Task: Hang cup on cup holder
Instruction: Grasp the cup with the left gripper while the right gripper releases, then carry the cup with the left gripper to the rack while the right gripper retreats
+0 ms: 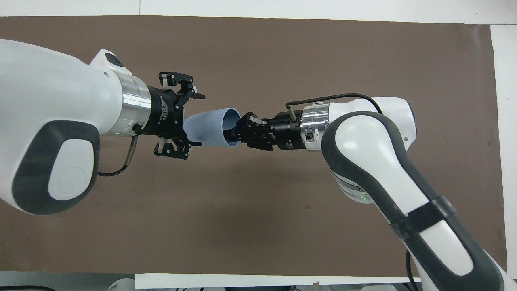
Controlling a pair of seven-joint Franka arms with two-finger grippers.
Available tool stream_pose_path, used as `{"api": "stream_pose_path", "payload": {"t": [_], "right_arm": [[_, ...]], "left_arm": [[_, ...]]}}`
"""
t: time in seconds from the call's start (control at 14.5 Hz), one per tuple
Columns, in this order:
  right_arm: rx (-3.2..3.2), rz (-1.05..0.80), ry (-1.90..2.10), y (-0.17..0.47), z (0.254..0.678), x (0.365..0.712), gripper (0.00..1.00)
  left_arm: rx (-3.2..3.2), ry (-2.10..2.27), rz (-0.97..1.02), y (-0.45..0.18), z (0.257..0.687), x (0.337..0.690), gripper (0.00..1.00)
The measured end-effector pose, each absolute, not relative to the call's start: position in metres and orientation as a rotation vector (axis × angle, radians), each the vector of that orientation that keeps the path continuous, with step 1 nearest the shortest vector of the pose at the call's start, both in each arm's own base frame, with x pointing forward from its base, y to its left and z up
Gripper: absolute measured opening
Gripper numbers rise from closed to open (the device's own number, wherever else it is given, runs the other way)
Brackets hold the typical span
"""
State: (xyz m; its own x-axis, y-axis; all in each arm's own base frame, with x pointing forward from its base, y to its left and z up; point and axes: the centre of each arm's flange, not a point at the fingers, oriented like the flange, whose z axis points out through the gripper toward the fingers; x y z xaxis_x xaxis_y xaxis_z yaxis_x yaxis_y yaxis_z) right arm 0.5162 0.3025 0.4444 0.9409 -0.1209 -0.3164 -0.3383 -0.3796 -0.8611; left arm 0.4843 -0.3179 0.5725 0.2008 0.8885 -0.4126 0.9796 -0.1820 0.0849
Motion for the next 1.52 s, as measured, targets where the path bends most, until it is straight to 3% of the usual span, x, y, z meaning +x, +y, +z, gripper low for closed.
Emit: {"api": "stream_pose_path", "payload": {"t": [0.28,0.41,0.55,0.76,0.97,1.24,1.52], "right_arm": [[-1.962,0.245,0.336,0.302,0.441,0.515,0.04],[-1.963,0.246,0.337,0.302,0.441,0.515,0.04],[-1.963,0.249,0.344,0.301,0.44,0.514,0.04],[-1.962,0.251,0.349,0.301,0.44,0.514,0.04],[-1.957,0.266,0.38,0.301,0.442,0.514,0.11],[-2.013,0.209,0.372,0.285,0.45,0.522,0.55],[-2.193,0.02,0.358,0.198,0.473,0.556,0.97]], "left_arm": [[2.198,1.76,-0.424,-0.338,0.542,0.478,1.0],[2.201,1.76,-0.424,-0.341,0.535,0.476,0.95],[2.191,1.759,-0.416,-0.341,0.535,0.477,0.79],[2.19,1.758,-0.416,-0.341,0.535,0.477,0.79],[2.191,1.758,-0.418,-0.342,0.535,0.477,0.79],[2.185,1.784,-0.426,-0.332,0.534,0.482,0.79],[2.237,1.813,-0.357,-0.295,0.529,0.5,0.79]]}}
